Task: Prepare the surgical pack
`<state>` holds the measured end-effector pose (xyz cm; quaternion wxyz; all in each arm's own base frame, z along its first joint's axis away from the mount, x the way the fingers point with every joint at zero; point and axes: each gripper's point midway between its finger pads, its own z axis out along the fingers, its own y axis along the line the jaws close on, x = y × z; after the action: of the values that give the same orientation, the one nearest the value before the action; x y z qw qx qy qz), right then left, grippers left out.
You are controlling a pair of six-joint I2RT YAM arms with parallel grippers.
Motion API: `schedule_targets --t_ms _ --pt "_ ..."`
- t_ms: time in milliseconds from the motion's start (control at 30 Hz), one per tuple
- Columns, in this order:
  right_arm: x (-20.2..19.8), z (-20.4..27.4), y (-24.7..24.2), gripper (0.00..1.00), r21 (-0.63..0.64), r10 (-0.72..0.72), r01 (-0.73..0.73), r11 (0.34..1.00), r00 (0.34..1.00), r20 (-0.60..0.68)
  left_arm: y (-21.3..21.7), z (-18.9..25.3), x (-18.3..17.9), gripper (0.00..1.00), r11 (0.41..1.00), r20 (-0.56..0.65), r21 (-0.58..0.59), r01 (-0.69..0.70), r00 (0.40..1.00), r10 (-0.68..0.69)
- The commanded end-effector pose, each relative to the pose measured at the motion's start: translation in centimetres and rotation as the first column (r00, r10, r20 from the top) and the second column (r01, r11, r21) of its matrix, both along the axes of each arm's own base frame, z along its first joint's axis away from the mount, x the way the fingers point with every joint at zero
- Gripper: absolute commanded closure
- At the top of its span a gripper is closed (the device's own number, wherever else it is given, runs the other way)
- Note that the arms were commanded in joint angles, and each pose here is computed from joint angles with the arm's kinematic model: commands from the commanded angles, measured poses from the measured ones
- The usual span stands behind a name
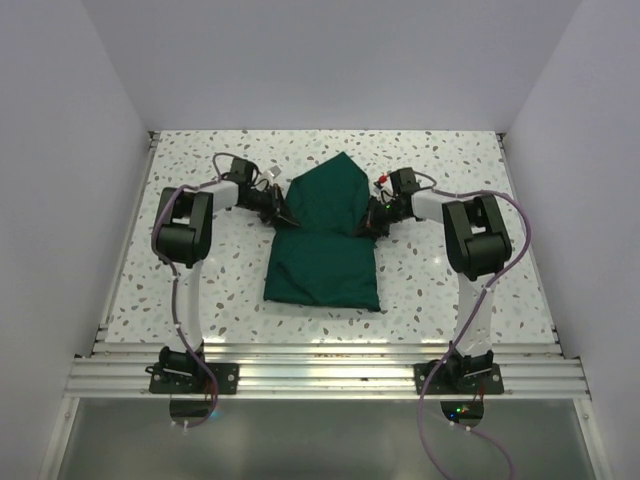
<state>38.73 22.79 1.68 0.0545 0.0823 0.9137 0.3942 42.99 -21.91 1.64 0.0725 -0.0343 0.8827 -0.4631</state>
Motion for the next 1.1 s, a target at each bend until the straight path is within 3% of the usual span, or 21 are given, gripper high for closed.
schedule_targets --t_ms 0,67,300,533,833,967,1067 --pt "-0.3 1.9 0.3 1.0 -0.001 0.008 -0.008 1.0 0.999 0.033 2.1 -1.9 -1.5 0.94 0.993 -0.002 0.121 0.01 1.0 -0.01" --pt "0.4 2.1 -0.6 1.0 -0.056 0.028 -0.026 0.998 0.998 0.051 2.0 0.3 -0.5 0.91 0.993 0.058 0.116 0.005 0.998 -0.012" --pt "7.9 7.3 -0.2 1.0 -0.001 0.002 -0.002 1.0 0.976 0.218 0.8 6.7 4.2 0.81 0.999 0.24 0.039 -0.025 0.971 0.015" --pt "11.1 5.0 -0.6 1.0 0.046 -0.074 0.067 0.997 0.983 0.169 0.5 3.3 6.6 0.84 0.997 0.164 -0.016 -0.075 0.984 0.076" --pt "12.5 -1.4 -2.4 1.0 0.046 -0.155 0.153 0.987 0.986 0.06 4.1 -0.8 8.8 0.85 0.987 0.1 0.0 -0.163 0.982 0.162" --pt "14.2 0.6 -3.2 1.0 0.013 -0.148 0.148 0.989 0.98 0.134 4.4 -0.2 9.0 0.77 0.988 0.123 0.015 -0.151 0.981 0.148" --pt "15.3 2.6 -4.3 0.97 0.003 -0.14 0.142 0.99 0.975 0.172 4.7 0.1 8.8 0.77 0.99 0.125 0.015 -0.141 0.983 0.138"
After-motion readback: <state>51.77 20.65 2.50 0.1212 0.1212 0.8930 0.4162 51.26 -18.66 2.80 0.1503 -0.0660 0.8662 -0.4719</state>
